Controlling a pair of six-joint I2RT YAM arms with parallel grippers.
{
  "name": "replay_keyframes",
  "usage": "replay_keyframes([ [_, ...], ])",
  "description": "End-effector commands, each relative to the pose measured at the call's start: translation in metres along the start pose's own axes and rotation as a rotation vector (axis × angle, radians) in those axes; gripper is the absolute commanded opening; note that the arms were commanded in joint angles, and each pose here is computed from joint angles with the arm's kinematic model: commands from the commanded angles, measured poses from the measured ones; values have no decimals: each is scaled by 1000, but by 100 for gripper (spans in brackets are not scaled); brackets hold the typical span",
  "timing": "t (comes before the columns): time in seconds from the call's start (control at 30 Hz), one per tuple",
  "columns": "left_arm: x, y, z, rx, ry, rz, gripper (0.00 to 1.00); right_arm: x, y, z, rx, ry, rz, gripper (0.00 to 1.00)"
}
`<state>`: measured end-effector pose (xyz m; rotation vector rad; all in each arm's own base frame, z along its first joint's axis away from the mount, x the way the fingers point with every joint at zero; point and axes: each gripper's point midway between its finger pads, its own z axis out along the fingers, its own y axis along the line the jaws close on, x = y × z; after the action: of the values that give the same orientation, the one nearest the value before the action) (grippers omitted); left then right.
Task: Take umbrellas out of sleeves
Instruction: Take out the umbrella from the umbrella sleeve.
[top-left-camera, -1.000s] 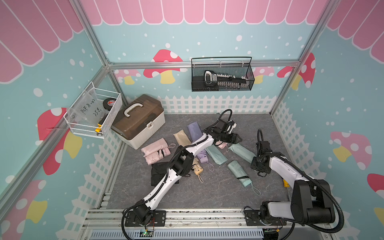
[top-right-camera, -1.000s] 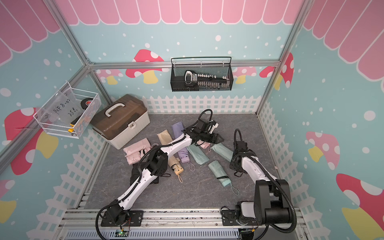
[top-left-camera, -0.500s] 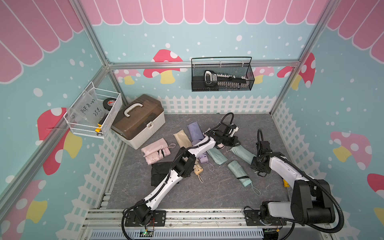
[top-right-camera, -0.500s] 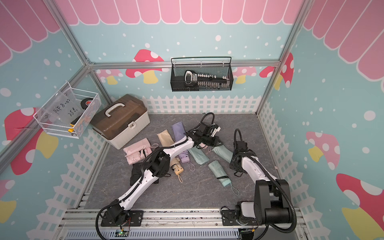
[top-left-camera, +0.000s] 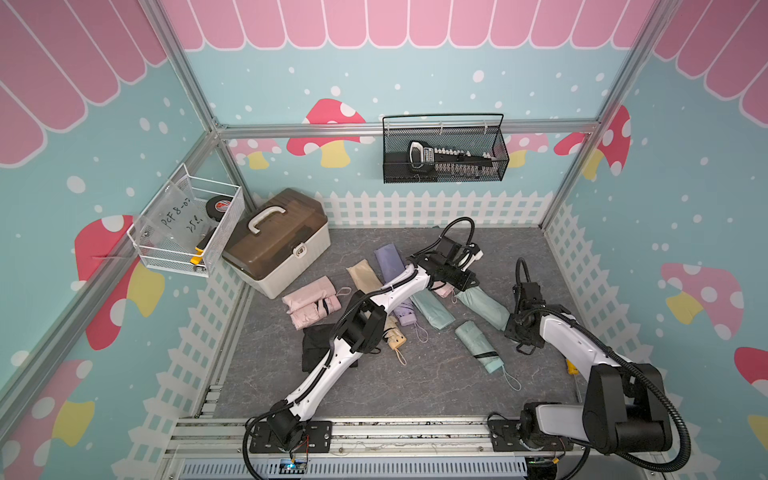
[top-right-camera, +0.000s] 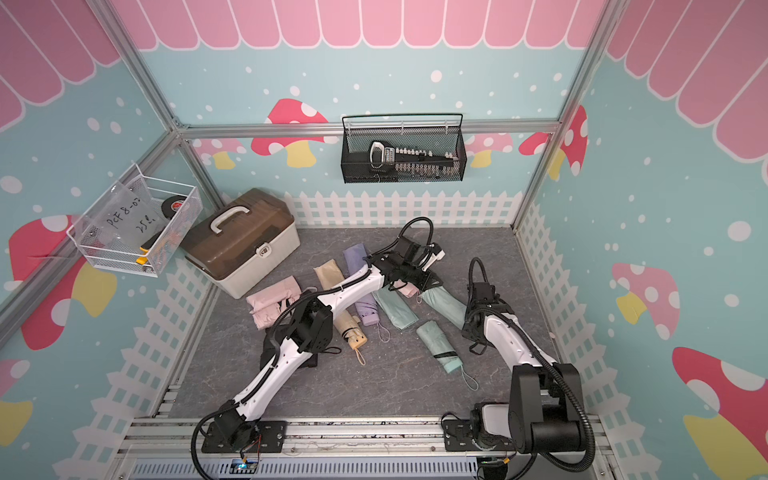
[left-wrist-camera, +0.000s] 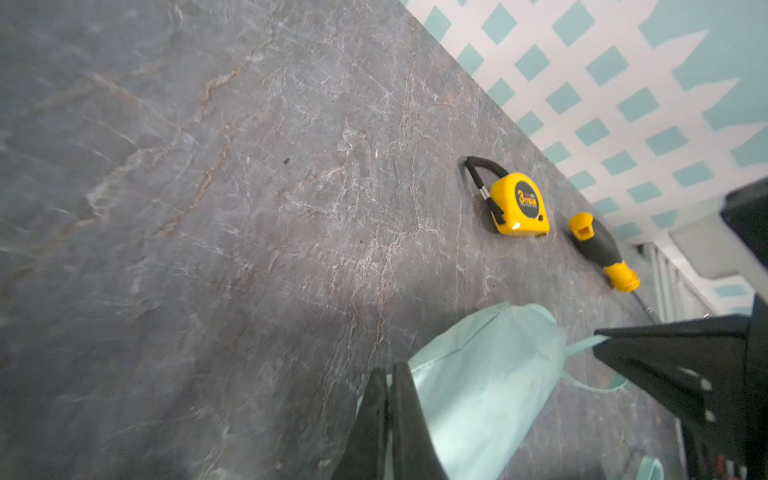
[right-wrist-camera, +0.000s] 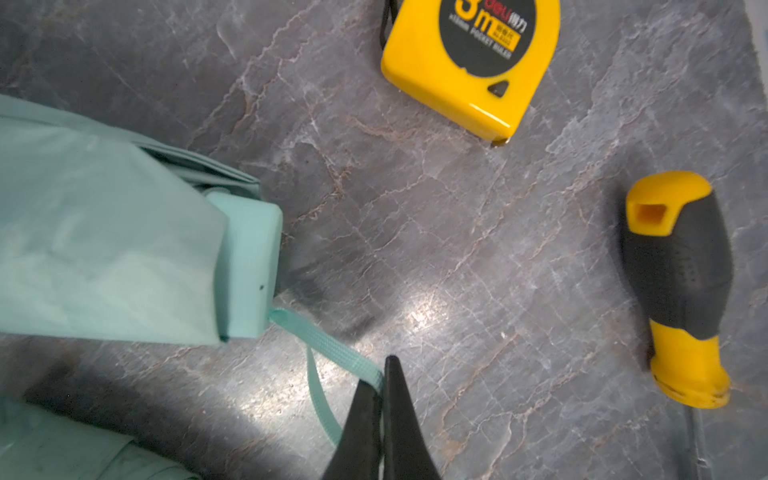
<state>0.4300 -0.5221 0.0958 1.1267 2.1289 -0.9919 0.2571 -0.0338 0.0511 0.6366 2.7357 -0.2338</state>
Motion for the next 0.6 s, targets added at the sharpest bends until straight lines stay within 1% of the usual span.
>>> replay_keyframes([
  [0.0,12,-26,-15,-109,142,493,0,-3,-2,-6,0,-12,22,0],
  [0.07,34,-30,-6,-136,225,641,0,-4,1,-6,-14,-11,19,0],
  [0.17,47,-28,2,-175,285,768,0,-4,1,-7,-18,-11,14,0],
  [0.23,50,-23,8,-236,310,850,0,-3,-2,-8,-5,-16,14,0],
  [0.33,31,-3,8,-429,286,957,0,-4,-16,-12,63,-34,27,0],
  [0.43,6,15,1,-580,251,1042,0,-6,-30,-20,127,-66,50,0],
  [0.57,-21,31,-6,-672,229,1101,0,-10,-43,-29,184,-105,73,0],
])
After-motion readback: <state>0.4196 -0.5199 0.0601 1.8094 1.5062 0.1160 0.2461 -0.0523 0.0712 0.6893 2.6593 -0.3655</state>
